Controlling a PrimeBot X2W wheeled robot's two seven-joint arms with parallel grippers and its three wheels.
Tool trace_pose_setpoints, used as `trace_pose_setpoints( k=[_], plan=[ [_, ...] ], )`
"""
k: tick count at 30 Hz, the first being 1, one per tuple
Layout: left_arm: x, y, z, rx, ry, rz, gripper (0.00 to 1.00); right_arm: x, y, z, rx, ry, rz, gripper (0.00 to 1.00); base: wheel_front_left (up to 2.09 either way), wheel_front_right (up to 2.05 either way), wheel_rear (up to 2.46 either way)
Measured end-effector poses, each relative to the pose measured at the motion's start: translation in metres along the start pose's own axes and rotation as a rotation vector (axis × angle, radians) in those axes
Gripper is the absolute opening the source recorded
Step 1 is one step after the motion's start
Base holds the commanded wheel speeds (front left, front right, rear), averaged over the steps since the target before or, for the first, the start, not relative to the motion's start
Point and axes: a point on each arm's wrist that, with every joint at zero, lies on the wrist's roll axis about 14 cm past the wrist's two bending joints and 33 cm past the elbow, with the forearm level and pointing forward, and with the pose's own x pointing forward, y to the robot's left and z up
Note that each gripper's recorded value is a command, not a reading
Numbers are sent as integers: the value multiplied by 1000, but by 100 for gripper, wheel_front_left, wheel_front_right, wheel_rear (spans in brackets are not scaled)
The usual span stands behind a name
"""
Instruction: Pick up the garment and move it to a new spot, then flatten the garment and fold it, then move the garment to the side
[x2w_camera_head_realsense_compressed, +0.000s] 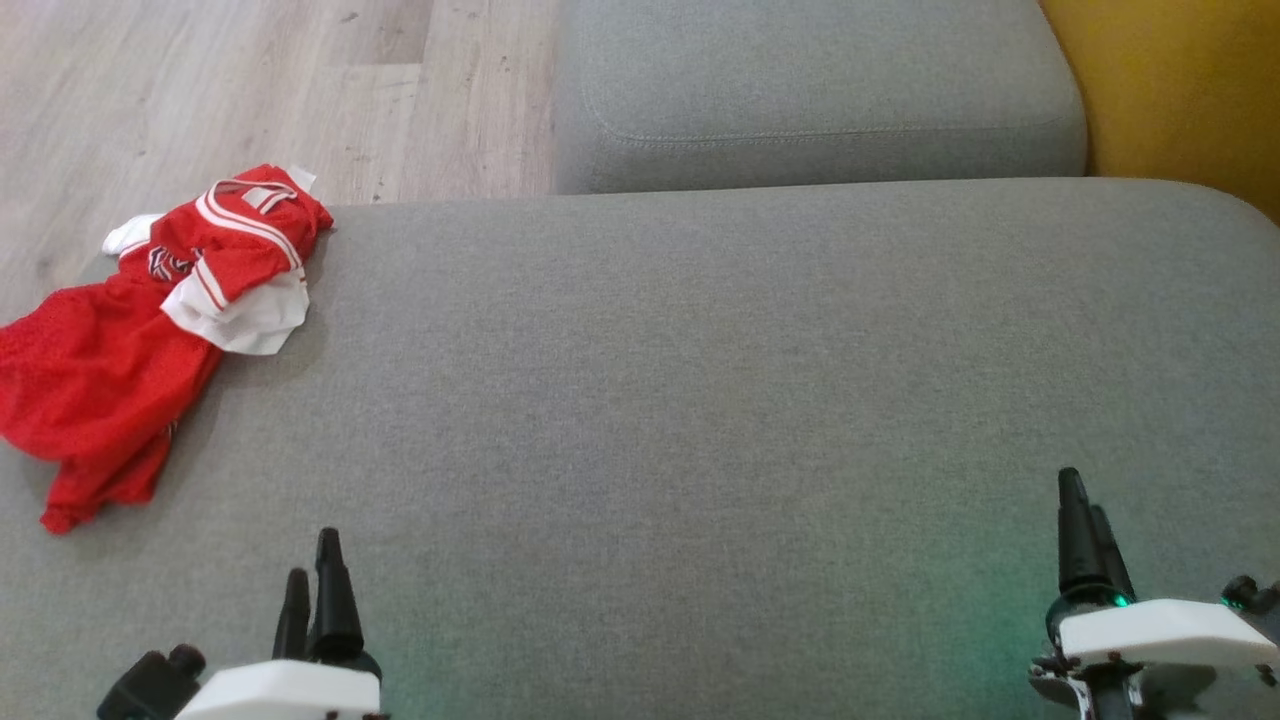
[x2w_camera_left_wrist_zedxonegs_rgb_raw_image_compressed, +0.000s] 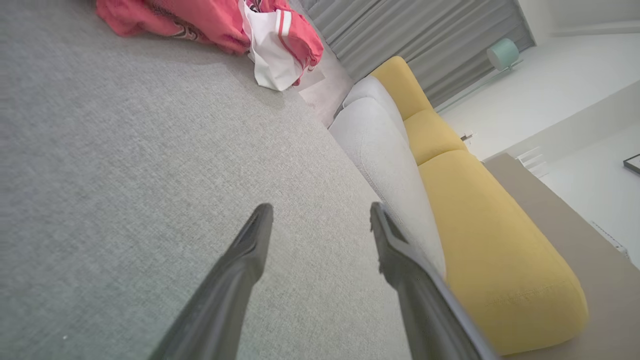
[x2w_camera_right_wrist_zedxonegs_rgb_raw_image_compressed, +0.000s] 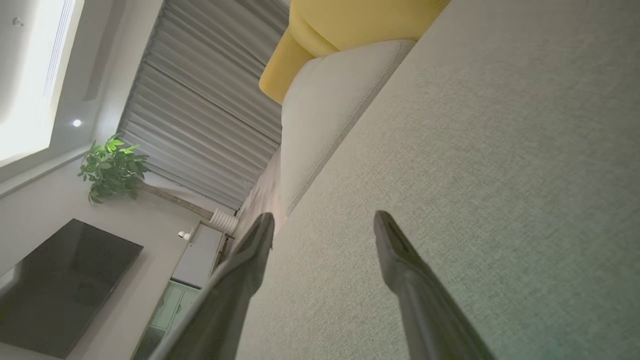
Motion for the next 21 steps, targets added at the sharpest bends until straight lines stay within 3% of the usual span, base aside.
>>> trace_pose_setpoints(
  k=[21],
  plan=[
    [-12, 6, -6, 264, -12, 16, 100, -3, 15, -6, -275, -6, 61, 100, 0, 0, 0]
  ],
)
